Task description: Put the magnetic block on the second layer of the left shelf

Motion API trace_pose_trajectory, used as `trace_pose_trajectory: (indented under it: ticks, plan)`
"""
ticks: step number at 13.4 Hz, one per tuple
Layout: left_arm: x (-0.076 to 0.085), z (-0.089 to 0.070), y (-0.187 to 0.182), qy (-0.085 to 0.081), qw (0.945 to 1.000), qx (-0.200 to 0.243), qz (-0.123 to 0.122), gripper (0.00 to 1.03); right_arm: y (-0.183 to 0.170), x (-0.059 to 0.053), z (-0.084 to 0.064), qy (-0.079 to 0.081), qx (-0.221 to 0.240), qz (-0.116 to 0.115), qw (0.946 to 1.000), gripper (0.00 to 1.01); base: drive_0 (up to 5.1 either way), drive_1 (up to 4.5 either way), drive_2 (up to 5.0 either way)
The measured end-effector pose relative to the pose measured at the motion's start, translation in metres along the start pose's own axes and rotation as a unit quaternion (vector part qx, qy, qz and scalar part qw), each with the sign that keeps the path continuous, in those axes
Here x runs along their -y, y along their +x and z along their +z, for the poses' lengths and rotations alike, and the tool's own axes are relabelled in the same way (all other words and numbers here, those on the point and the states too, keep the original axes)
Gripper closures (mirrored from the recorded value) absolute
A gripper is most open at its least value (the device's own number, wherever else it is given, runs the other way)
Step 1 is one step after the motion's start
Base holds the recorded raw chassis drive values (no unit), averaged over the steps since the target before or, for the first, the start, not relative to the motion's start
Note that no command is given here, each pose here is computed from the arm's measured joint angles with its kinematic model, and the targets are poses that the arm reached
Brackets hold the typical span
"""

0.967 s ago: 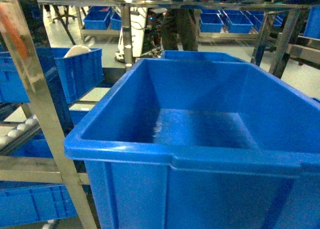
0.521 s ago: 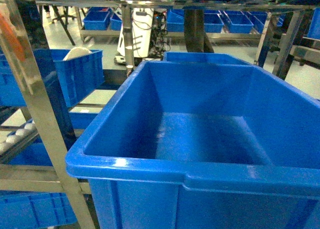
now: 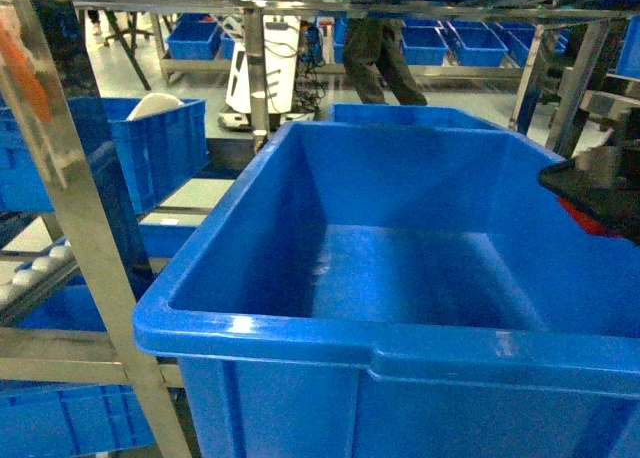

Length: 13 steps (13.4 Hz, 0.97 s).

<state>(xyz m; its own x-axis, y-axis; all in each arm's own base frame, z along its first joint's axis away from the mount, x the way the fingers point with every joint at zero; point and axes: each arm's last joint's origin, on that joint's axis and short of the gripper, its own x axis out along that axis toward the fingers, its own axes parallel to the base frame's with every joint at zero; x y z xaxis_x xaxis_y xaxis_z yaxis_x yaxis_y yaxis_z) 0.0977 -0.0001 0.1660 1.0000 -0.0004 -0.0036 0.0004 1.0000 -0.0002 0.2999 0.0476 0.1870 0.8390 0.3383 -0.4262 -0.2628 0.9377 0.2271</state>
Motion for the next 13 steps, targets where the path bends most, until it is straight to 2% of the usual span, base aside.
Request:
trace_pose_trajectory:
  ticks: [1,2,3,4,5,6,8,9,10,11,12,13]
  plan:
    - [0.000,0.000,0.000,0.000,1.0000,0.000,0.000,0.05,0.017,-0.001,0.002,0.004,-0.001,-0.012,0.9999,0.68,0.0,0.00,0.0]
    - [0.000,0.000,0.000,0.000,1.0000,0.000,0.000,0.05,0.026,-0.003,0.000,0.004,0.000,-0.019,0.9998,0.64,0.0,0.00,0.0]
    - [0.000,0.000,0.000,0.000,1.0000,0.000,0.000,0.05,0.026,-0.008,0.000,-0.001,0.011,-0.021,0.9997,0.53,0.0,0.00,0.0]
    - [0.000,0.000,0.000,0.000,1.0000,0.000,0.000,0.05,0.000,-0.024,-0.002,-0.052,0.084,-0.043,0.9942,0.21,0.0,0.00,0.0]
    - [0.000,0.000,0.000,0.000,1.0000,0.000,0.000,0.05,-0.016,-0.030,-0.012,-0.088,0.119,-0.065,0.9868,0.08,0.0,0.00,0.0]
    - [0.000,0.000,0.000,0.000,1.0000,0.000,0.000,0.05,-0.027,-0.033,-0.019,-0.105,0.137,-0.078,0.9818,0.02,0.0,0.00,0.0]
    - [0.000,0.000,0.000,0.000,1.0000,0.000,0.000,0.05,-0.063,-0.042,-0.037,-0.134,0.161,-0.113,0.9713,0.04,0.0,0.00,0.0]
    - [0.000,0.000,0.000,0.000,1.0000,0.000,0.000,0.05,-0.093,-0.050,-0.046,-0.134,0.146,-0.115,0.9734,0.03,0.0,0.00,0.0]
    - [0.000,0.000,0.000,0.000,1.0000,0.000,0.000,0.05,-0.119,-0.056,-0.041,-0.125,0.160,-0.114,0.9724,0.03,0.0,0.00,0.0]
    - [0.000,0.000,0.000,0.000,1.0000,0.000,0.000,0.05,-0.134,-0.057,-0.040,-0.121,0.167,-0.119,0.9711,0.03,0.0,0.00,0.0]
    - [0.000,0.000,0.000,0.000,1.0000,0.000,0.000,0.05,-0.147,-0.056,-0.041,-0.110,0.173,-0.124,0.9710,0.03,0.0,0.00,0.0]
    - [0.000,0.000,0.000,0.000,1.0000,0.000,0.000,0.05,-0.148,-0.057,-0.040,-0.105,0.177,-0.123,0.9707,0.03,0.0,0.00,0.0]
